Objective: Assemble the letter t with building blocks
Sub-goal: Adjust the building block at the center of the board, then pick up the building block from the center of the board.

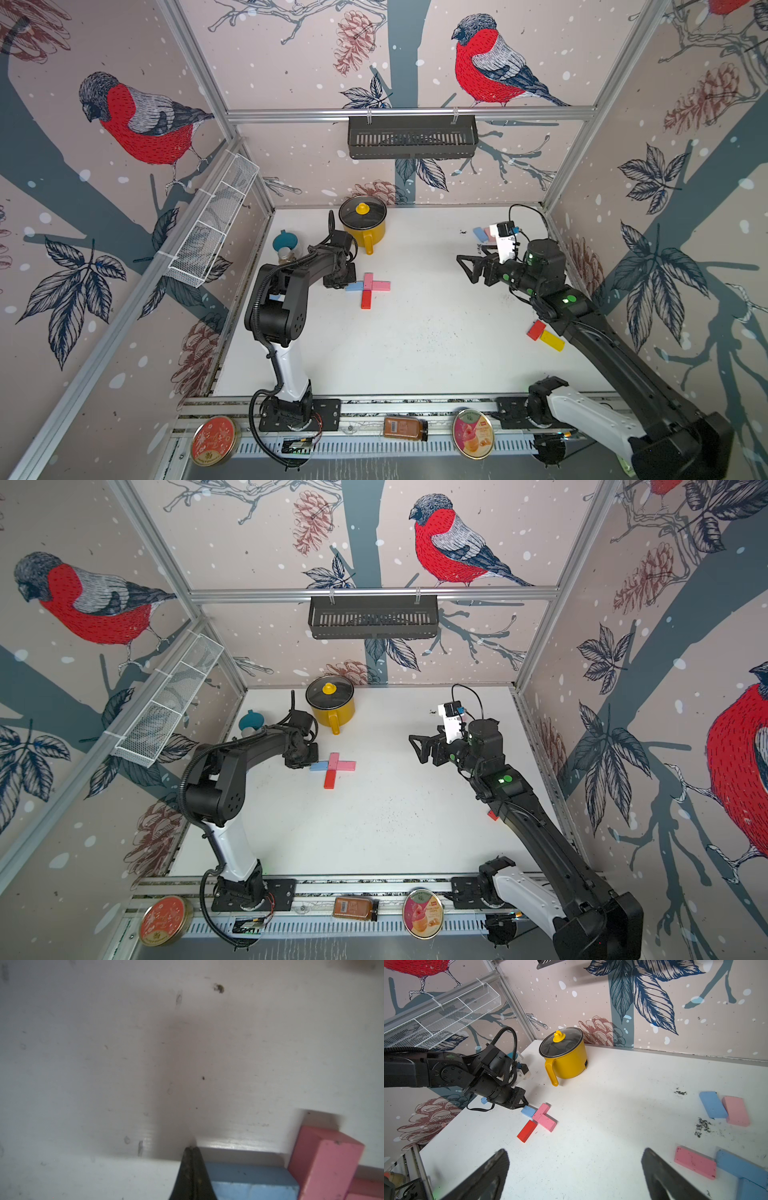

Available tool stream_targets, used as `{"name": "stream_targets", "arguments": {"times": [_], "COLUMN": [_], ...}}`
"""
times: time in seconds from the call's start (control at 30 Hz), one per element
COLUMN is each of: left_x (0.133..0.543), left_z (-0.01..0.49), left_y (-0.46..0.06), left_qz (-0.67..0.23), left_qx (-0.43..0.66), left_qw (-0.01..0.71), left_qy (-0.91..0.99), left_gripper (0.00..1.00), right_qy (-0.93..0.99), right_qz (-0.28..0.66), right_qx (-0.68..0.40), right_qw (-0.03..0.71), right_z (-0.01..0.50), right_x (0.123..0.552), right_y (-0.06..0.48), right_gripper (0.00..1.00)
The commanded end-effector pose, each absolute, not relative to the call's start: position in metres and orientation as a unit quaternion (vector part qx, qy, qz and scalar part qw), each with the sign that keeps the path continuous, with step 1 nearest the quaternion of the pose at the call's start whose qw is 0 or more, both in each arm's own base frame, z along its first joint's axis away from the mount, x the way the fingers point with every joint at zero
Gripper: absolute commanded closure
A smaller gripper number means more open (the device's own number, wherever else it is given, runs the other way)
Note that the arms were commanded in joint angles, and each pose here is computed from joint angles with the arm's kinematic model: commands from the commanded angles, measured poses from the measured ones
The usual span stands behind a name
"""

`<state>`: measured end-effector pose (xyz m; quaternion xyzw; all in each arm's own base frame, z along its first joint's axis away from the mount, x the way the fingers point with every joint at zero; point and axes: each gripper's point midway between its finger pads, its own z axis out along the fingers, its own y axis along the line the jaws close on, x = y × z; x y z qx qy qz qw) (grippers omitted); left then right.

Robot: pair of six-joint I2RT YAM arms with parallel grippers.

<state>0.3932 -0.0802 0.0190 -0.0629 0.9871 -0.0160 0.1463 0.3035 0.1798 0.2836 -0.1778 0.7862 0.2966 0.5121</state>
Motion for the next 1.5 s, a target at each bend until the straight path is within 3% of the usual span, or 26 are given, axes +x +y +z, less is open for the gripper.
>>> {"name": "stream_targets", "arguments": {"times": [0.0, 0.4, 0.7, 0.93, 1.07, 1.23, 1.47], "left_x": [0.389, 0.389, 0.387, 0.395, 0.403, 0.404, 0.370], "left_z": [0.015, 0.016, 0.026, 0.075, 0.123, 0.211, 0.329], "left_y": [-0.084, -0.084, -0.059, -0.044, -0.051, -0.068, -0.078], "left_qz": [-0.024, -0.022, 0.030, 0.050, 0.014, -0.065, -0.120], "left_qx": [-0.061, -0.063, -0.093, -0.111, -0.108, -0.074, 0.008], "left_qw": [0.134, 0.136, 0.145, 0.199, 0.261, 0.387, 0.579], "left_qy": [0.989, 0.988, 0.985, 0.972, 0.959, 0.917, 0.806], "left_gripper": [0.95, 0.94, 0.89, 0.65, 0.54, 0.38, 0.11], "right_qy": [0.782, 0.782, 0.783, 0.793, 0.802, 0.820, 0.852], "right_qz": [0.293, 0.292, 0.290, 0.283, 0.278, 0.263, 0.197], "right_qx": [-0.182, -0.183, -0.182, -0.171, -0.159, -0.133, -0.075], "right_qw": [0.520, 0.519, 0.520, 0.512, 0.504, 0.491, 0.480], "right_z": [0.286, 0.285, 0.286, 0.280, 0.275, 0.263, 0.237], "right_x": [0.305, 0.305, 0.305, 0.309, 0.313, 0.319, 0.331], "right_y": [0.180, 0.180, 0.179, 0.177, 0.175, 0.167, 0.131], "right_gripper": [0.00, 0.00, 0.00, 0.00, 0.00, 0.00, 0.00]}}
